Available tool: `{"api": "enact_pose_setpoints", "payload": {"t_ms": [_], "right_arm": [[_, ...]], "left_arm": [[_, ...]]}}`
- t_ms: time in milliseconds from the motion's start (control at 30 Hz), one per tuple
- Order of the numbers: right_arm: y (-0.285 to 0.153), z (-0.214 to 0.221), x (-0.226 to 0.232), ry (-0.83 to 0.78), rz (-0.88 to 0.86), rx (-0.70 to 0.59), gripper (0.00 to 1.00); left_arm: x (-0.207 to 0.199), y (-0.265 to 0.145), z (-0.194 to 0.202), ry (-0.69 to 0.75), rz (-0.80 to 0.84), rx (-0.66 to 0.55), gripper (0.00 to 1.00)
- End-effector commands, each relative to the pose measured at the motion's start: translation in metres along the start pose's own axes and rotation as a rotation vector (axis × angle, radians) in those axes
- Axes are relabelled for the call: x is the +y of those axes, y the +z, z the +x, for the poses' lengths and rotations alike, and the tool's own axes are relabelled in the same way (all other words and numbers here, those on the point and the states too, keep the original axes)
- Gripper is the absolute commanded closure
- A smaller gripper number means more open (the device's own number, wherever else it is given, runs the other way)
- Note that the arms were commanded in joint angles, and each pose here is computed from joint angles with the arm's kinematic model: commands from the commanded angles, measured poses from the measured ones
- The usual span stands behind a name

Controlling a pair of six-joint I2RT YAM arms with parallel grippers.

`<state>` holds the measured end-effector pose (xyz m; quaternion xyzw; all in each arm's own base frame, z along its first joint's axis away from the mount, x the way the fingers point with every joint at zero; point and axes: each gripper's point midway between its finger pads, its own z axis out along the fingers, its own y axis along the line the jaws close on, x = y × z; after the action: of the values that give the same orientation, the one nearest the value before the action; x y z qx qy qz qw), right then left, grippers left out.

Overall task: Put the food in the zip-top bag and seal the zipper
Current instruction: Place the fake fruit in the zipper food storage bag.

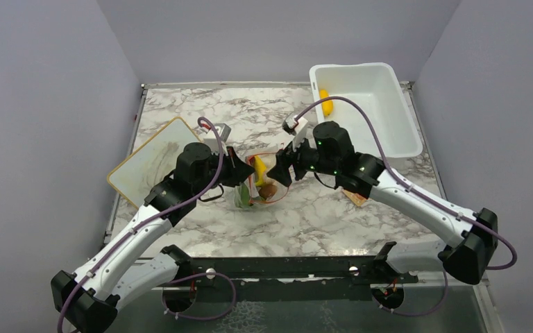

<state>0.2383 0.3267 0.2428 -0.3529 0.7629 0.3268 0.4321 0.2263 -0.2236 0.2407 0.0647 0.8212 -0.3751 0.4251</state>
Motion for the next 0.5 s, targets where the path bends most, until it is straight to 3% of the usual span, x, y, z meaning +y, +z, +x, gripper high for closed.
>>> {"api": "enact_pose_setpoints", "payload": {"t_ms": [0,233,467], "right_arm": [[-0.037,-0.037,-0.001,-0.039,0.072,-0.071,0.35],[-0.057,-0.070,-0.054,-0.098,0.344,-0.120,0.39],[-0.076,-0.094,-0.153,0.010,0.533,-0.186,0.41]], "left_arm": [[0.001,-0.009,-0.008,0.046,-0.005,-0.047,1.00],[0.004,-0.017,0.000,0.072,-0.002,-0.046,1.00],[0.004,-0.026,0.009,0.048,0.012,-0.034,1.00]]}}
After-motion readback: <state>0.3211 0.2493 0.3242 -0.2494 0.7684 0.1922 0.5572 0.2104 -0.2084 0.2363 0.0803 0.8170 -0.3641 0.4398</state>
